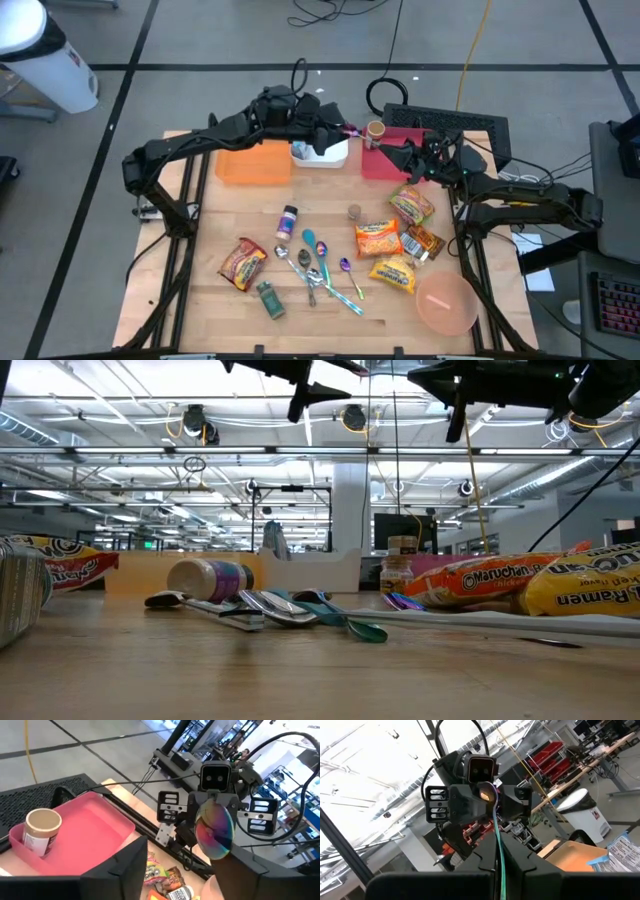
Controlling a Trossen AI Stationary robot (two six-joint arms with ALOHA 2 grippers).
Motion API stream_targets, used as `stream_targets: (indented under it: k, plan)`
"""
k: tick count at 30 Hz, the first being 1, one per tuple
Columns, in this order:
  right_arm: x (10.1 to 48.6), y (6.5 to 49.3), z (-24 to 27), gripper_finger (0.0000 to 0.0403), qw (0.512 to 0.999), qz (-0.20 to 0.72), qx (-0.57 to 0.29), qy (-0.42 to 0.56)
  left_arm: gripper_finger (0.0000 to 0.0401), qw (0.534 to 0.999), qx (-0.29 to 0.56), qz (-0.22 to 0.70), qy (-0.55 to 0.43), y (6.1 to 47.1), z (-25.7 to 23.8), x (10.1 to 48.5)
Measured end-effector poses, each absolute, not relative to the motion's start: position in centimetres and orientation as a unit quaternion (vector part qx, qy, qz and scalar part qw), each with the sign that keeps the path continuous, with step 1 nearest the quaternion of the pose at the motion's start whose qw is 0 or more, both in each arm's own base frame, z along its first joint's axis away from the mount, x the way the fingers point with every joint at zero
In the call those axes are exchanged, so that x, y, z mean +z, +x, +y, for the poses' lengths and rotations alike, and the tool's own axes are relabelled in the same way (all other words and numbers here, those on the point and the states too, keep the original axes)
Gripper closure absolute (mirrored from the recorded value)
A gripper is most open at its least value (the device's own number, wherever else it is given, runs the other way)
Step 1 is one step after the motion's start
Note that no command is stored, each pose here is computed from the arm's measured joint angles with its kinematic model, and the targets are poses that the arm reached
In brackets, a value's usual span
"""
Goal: Pick & Place Food Item
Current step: Put the bottom left violet and green spoon into the orange bin
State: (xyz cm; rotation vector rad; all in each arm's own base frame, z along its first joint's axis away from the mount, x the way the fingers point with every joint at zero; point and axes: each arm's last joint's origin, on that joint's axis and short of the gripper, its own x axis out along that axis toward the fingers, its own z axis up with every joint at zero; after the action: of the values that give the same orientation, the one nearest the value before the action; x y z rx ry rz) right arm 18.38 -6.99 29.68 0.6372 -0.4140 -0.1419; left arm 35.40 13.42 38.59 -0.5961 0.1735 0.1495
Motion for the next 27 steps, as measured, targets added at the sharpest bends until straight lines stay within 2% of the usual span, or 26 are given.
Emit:
stream_targets:
  k: [9, 17, 21, 27]
  plan:
    - [29.5, 18.44, -7.01, 0.0403, 0.927, -0.193, -0.072, 0.313, 0.0285, 0.955, 0.07, 0.078, -0.279, 35.42, 13.44, 38.75]
    - [29.38, 18.49, -7.03, 0.0402, 0.928, -0.186, -0.075, 0.315, 0.0388, 0.96, 0.073, 0.081, -0.26, 35.41, 13.48, 38.71]
    - [29.37, 18.51, -7.0, 0.0384, 0.927, -0.184, -0.071, 0.319, 0.0385, 0.962, 0.073, 0.081, -0.252, 35.42, 13.48, 38.7]
    - [29.44, 18.49, -6.9, 0.0336, 0.929, -0.181, -0.056, 0.317, 0.0394, 0.964, 0.072, 0.082, -0.242, 35.35, 13.66, 38.69]
